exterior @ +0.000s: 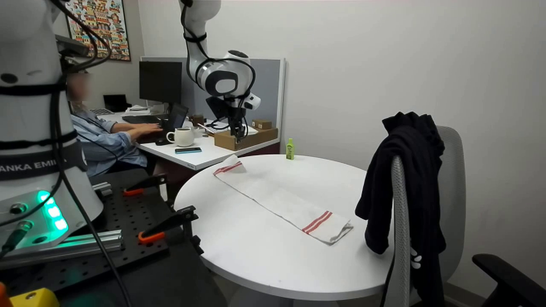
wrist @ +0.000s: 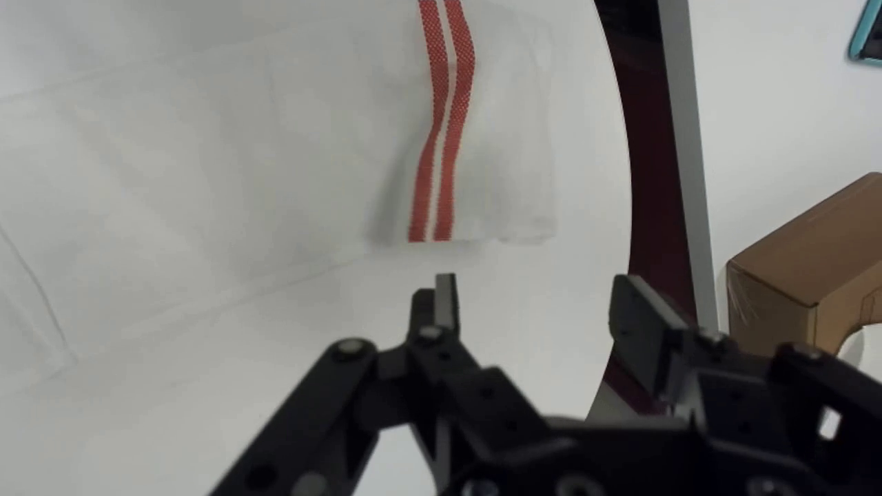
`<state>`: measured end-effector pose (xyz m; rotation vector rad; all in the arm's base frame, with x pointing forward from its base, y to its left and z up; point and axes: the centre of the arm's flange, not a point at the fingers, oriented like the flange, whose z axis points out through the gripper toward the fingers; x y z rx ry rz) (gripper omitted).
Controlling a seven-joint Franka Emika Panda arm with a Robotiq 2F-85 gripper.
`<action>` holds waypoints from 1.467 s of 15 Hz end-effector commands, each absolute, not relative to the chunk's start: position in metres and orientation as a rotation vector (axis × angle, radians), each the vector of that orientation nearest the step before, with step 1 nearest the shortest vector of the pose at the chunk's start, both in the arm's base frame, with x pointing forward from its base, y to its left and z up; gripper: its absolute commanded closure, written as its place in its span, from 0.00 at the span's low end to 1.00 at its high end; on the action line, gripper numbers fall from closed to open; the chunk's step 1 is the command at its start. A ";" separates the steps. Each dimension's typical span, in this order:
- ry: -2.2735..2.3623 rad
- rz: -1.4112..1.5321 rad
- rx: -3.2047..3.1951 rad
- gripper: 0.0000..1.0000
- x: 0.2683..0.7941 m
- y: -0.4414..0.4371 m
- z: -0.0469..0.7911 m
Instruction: Use the towel to wipe the table then unfold it.
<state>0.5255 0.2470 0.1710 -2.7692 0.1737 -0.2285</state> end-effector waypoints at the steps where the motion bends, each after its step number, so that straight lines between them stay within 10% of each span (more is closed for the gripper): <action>1: 0.197 -0.277 -2.736 0.09 0.527 0.250 0.173; 22: 0.351 -0.411 -3.022 0.00 0.469 0.057 0.242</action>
